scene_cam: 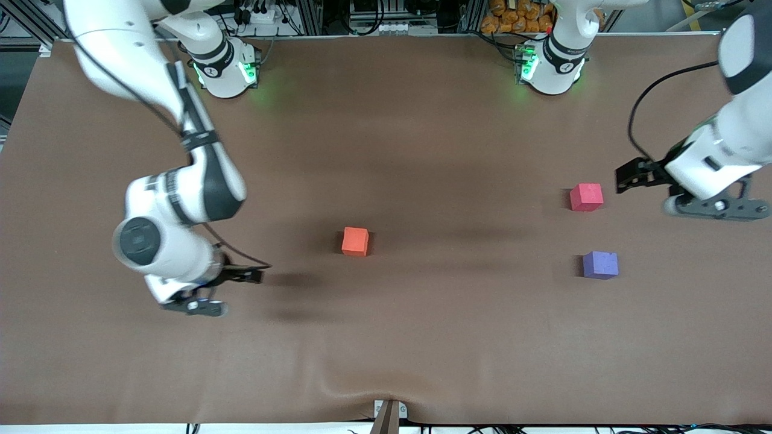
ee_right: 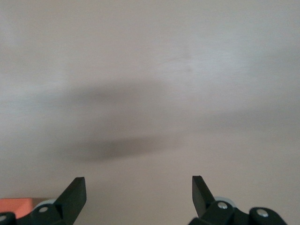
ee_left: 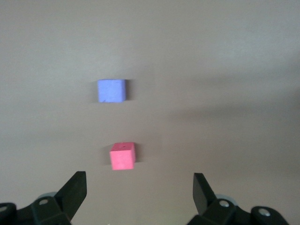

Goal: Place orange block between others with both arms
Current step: 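Release the orange cube while the left gripper reaches toward it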

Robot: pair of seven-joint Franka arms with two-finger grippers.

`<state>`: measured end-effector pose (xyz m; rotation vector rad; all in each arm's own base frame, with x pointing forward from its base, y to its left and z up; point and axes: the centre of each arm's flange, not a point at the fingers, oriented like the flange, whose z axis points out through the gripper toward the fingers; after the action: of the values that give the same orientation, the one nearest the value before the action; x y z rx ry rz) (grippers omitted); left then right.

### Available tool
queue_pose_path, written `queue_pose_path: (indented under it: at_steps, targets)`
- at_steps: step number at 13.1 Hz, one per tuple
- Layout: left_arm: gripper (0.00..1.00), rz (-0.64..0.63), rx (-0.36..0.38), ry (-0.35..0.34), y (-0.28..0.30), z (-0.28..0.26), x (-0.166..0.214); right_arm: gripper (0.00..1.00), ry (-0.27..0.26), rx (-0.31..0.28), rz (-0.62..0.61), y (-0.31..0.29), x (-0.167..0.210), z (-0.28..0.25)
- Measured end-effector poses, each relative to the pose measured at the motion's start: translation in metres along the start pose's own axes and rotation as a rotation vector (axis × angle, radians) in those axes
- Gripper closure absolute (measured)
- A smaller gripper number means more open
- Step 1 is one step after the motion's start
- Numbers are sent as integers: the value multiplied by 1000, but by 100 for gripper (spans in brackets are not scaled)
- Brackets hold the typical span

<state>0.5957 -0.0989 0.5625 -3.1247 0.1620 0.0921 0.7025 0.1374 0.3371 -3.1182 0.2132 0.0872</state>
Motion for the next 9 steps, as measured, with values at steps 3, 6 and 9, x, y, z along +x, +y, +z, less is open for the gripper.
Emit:
queue_pose_path:
  at_steps: [3,6,9]
  targets:
    - [0,5,0,4,50,9,17,0,7,8,-23,72,12,-27]
    - [0,16,-1,9,86,20,26,0,22,18,-51,137,4,-83]
    - [0,8,-1,13,129,32,33,0,-2,24,-32,179,-29,-154]
